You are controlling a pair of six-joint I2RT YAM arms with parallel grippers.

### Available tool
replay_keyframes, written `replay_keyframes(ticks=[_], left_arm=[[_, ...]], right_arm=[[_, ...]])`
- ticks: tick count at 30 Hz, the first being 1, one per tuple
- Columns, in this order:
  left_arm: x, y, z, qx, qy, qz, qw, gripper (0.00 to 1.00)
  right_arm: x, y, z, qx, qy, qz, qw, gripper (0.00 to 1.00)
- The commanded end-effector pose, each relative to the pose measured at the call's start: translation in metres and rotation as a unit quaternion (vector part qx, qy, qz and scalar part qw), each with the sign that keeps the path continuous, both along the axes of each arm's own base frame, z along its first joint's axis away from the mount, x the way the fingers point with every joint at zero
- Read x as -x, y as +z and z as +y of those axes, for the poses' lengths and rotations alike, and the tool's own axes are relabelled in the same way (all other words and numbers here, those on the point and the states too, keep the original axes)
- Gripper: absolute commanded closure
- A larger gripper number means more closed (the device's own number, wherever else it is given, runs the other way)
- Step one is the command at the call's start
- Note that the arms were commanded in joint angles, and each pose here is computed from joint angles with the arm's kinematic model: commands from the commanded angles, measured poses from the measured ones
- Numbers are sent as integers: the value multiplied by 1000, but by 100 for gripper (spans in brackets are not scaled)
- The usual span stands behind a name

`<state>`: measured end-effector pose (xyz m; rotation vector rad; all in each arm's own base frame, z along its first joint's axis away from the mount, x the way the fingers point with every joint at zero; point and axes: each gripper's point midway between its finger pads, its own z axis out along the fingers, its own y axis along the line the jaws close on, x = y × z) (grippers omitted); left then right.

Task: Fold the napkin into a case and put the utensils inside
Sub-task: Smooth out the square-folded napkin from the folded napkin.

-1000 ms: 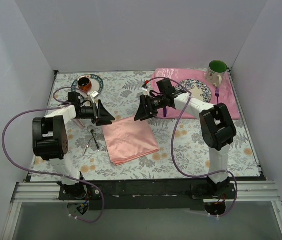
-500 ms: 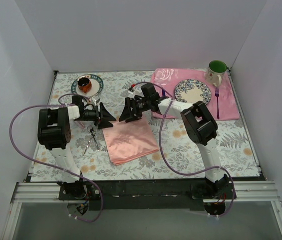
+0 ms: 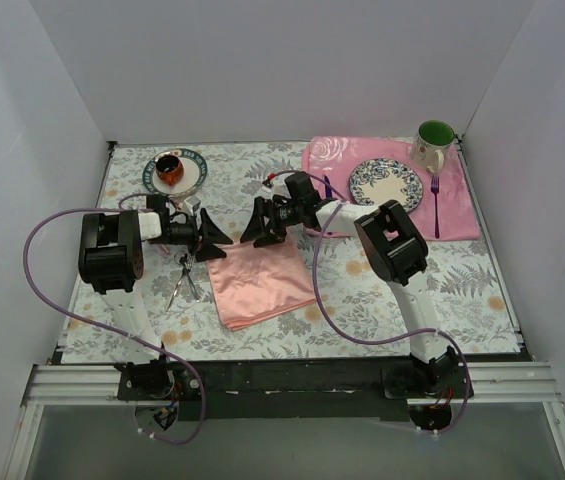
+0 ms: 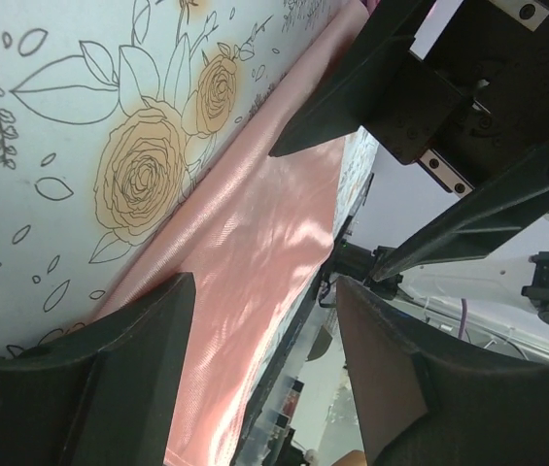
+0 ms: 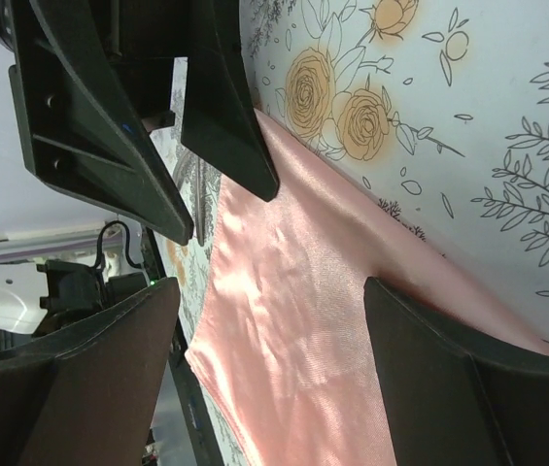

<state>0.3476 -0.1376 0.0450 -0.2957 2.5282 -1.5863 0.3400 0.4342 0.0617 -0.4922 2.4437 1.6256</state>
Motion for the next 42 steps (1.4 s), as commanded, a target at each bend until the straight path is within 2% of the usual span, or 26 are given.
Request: replay_keyframes(ticks=[1, 4, 10, 12, 18, 22, 29, 33, 37, 42], left_arm=[[-8, -1, 7, -5, 8, -6, 1000, 40], [-4, 2, 9, 1, 5, -7, 1000, 41], [1, 54, -3, 66, -42, -90, 993, 41], [0, 60, -5, 69, -46, -105, 991, 44], [-11, 40, -5, 27, -38, -101, 994, 51], [-10, 19, -4, 9, -31, -67, 997, 53], [-12, -14, 5, -43, -9, -28, 999, 44], [-9, -22, 6, -47, -6, -12, 999, 43], [-5, -27, 5, -44, -7, -3, 999, 42], [-5, -27, 6, -48, -8, -6, 999, 43]], right_arm=[[-5, -9, -3, -2, -6, -1, 1000, 14], [-4, -16, -6, 3, -4, 0, 1000, 14], [0, -13, -8, 0, 6, -7, 1000, 14], [0, -11, -7, -4, 7, -8, 1000, 14], [-2, -6, -7, -9, 8, -10, 1000, 14], [-2, -5, -6, -9, 7, -9, 1000, 14], [0, -5, -8, -4, 9, -8, 1000, 14], [-4, 10, -5, -16, 7, -18, 1000, 14], [-9, 41, 2, -57, -10, -23, 998, 14], [-8, 69, 15, -99, -26, 14, 995, 14]])
